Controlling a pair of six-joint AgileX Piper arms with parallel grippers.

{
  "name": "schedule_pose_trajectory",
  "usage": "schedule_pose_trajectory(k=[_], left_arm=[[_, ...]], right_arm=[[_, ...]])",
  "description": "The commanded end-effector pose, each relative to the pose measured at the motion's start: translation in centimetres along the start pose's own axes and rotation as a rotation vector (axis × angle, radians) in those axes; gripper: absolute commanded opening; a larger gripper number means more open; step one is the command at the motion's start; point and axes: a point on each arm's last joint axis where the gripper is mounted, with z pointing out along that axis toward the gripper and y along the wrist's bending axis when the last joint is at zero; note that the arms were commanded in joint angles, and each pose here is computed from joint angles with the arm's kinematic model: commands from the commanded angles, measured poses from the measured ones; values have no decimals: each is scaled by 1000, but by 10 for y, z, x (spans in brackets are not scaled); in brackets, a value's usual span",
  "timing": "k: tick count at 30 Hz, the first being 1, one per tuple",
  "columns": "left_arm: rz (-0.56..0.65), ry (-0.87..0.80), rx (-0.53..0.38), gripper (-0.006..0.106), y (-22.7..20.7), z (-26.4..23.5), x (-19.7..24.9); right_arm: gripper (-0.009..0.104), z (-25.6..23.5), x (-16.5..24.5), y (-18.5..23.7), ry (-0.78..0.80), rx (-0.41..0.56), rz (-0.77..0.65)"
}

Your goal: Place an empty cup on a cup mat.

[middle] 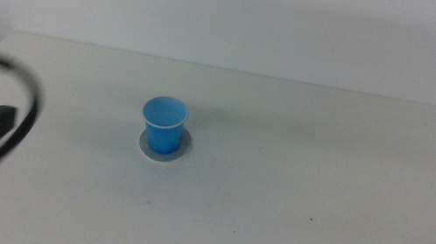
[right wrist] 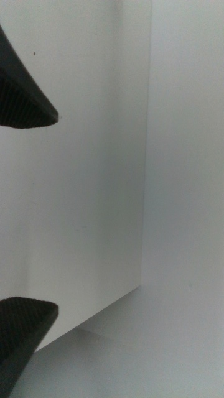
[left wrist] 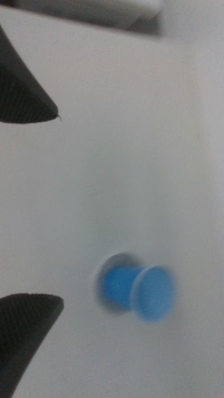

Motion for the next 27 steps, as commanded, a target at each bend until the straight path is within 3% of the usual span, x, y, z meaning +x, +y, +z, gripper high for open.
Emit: schedule_pose_trajectory(k=[1, 10, 19, 27], left_arm=[[-35, -184, -27, 94, 4, -9, 20], [-61, -363, -82, 94, 5, -22, 99], [-52, -476, -86, 94, 4, -28, 122], [-50, -439, -87, 94, 4, -11, 142]], right_arm=[[93, 0, 0, 0, -7, 0, -11], [93, 0, 0, 0, -7, 0, -11], [93, 0, 0, 0, -7, 0, -11], [93, 0, 0, 0, -7, 0, -11]])
